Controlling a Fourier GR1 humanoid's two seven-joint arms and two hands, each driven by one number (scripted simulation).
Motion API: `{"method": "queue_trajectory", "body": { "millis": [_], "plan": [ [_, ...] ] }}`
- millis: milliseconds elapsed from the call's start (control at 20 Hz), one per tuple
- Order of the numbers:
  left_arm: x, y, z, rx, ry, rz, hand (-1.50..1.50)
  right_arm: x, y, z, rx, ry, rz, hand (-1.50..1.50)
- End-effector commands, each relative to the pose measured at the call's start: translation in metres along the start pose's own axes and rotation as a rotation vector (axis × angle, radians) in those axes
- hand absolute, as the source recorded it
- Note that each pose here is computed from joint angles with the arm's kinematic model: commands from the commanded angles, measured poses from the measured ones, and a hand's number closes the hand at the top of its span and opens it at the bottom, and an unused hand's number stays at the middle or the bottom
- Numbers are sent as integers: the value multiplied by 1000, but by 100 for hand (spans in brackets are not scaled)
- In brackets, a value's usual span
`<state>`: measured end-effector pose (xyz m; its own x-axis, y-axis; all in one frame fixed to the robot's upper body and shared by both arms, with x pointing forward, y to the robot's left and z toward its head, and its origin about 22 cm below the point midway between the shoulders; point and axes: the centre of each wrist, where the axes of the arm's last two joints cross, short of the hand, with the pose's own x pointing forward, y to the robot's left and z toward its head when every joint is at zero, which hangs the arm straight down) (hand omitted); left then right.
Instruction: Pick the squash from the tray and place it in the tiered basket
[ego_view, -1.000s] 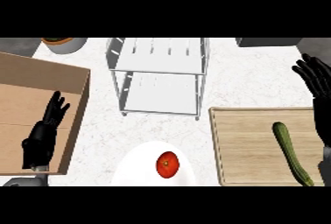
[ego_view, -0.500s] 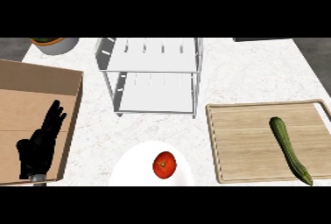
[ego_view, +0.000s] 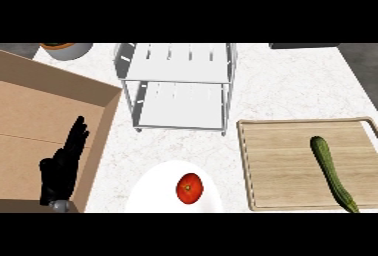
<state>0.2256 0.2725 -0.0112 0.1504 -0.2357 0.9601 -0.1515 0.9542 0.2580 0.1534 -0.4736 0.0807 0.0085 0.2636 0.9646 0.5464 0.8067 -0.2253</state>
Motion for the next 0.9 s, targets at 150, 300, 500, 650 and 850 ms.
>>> {"method": "queue_trajectory", "body": {
  "millis": [150, 300, 500, 650, 850],
  "plan": [
    [-33, -12, 22, -12, 134, 49, 0, 40, -11, 11, 312, 171, 403, -150],
    [-30, -25, 21, -16, 127, 42, 0, 70, -5, 10, 355, 194, 590, -150],
    [-25, -19, 14, -30, 123, 55, 0, 81, 19, 24, 293, 220, 723, -150],
    [-23, -31, 13, -38, 135, 67, 0, 82, 39, 37, 253, 224, 743, -150],
    [-35, -11, 23, -41, 137, 54, 0, 80, 58, 43, 237, 281, 782, -150]
  ]
}}
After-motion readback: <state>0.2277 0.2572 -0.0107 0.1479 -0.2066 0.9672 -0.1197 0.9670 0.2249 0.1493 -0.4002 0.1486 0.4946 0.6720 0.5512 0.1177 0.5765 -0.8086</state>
